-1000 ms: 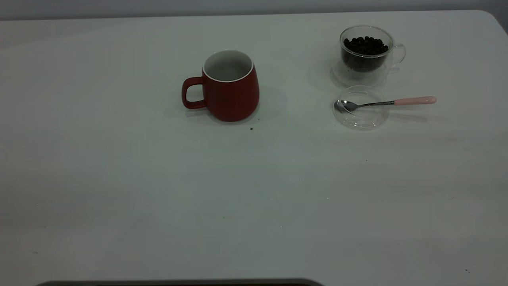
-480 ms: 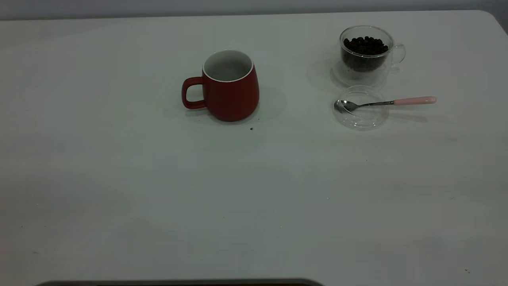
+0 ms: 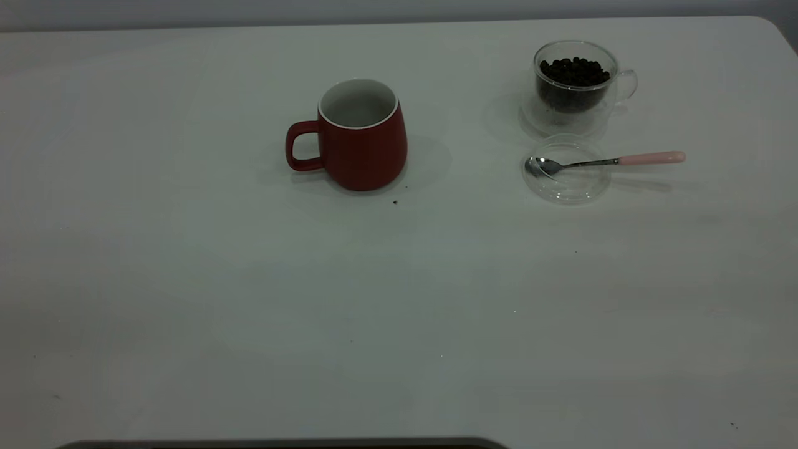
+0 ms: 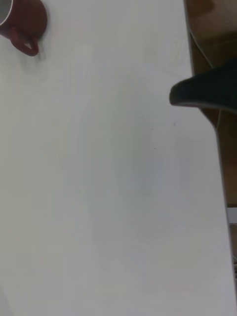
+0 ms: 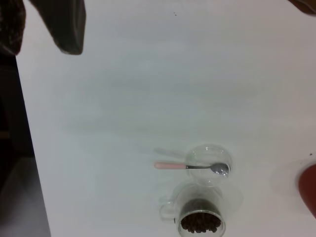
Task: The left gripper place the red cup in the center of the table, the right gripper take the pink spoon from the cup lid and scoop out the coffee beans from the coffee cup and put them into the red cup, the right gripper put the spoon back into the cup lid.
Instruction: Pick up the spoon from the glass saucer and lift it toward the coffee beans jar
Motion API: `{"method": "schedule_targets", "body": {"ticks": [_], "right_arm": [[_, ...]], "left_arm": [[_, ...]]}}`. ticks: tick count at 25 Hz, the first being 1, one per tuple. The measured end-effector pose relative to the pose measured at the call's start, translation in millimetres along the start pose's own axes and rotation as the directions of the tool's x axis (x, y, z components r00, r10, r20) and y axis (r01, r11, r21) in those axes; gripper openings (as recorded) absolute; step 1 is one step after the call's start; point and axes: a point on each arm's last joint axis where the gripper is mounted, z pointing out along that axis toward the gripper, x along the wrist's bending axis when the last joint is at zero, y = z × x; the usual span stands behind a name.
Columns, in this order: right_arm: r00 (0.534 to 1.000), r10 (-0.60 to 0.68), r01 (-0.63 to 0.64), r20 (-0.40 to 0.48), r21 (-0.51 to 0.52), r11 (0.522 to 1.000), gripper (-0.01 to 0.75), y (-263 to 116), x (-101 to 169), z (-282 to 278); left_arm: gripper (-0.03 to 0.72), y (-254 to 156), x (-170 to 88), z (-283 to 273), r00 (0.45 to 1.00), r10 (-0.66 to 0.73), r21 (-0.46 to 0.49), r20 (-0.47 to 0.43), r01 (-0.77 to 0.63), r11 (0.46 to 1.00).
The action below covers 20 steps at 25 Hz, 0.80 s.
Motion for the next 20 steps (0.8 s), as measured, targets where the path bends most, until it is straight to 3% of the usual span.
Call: {"method": "schedule_targets", "body": {"ticks": [20], "right_arm": [[1.000,0.000,0.000,0.000,0.000,1.000,0.239,0.0,0.0,0.0]], "left_arm": [[0.492,-0.3,1.8,0.0,0.999,-0.040,0.002,-0.019,0.040,0.999]]}}
